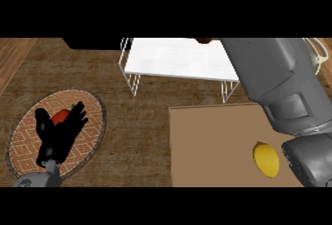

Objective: Pick the sweet potato from the tray and place it in the tiered shelf

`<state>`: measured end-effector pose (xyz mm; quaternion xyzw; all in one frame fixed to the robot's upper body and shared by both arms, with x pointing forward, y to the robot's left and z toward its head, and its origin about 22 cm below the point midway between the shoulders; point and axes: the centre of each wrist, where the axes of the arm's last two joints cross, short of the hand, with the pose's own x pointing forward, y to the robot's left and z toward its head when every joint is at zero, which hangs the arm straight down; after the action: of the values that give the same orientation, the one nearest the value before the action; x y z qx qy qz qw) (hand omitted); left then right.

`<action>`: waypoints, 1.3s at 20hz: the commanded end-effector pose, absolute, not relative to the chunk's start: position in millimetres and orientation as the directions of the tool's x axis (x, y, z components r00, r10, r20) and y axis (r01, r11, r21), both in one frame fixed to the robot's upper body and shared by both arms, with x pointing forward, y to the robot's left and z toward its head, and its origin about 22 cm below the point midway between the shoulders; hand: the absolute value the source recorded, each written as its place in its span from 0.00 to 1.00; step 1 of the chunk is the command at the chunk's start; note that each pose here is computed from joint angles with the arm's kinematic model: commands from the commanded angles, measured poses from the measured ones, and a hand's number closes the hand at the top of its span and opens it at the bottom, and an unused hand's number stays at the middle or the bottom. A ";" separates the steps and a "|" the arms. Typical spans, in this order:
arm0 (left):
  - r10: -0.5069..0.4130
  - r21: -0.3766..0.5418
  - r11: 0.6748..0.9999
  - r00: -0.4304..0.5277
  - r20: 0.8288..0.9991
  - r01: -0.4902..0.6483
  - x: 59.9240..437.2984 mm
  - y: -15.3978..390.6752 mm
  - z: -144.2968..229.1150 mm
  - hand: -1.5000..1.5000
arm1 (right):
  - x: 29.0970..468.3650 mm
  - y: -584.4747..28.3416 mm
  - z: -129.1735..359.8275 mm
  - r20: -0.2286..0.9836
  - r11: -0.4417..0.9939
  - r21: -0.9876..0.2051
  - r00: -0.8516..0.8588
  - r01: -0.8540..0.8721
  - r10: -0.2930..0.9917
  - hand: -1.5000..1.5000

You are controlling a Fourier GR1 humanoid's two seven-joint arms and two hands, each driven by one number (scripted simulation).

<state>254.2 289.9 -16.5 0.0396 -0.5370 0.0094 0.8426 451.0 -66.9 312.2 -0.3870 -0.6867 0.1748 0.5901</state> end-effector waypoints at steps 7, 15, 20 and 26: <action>-0.023 0.059 0.996 0.432 0.902 -0.069 257.3 289.2 -34.8 0.50 | 448.7 -85.1 333.8 0.895 0.856 -0.368 -0.111 0.363 0.432 0.00; -0.017 0.061 0.994 0.419 0.908 -0.093 261.7 295.3 -18.7 0.50 | 444.6 -123.0 364.7 0.944 0.833 -0.172 -0.153 0.527 0.292 0.00; -0.008 0.044 0.997 0.443 0.896 -0.070 246.5 299.0 -25.8 0.50 | 444.6 -174.8 360.5 0.952 0.725 -0.143 -0.108 0.674 0.287 0.00; 0.003 0.052 0.993 0.469 0.883 -0.103 238.2 298.2 -32.2 0.50 | 420.6 -225.2 367.9 0.975 0.691 -0.017 -0.141 0.723 0.172 0.00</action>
<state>247.7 295.7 -24.7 0.0481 -0.5382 0.0267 0.8410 436.2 -195.7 359.0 -0.3167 -0.7231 -0.2005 0.5802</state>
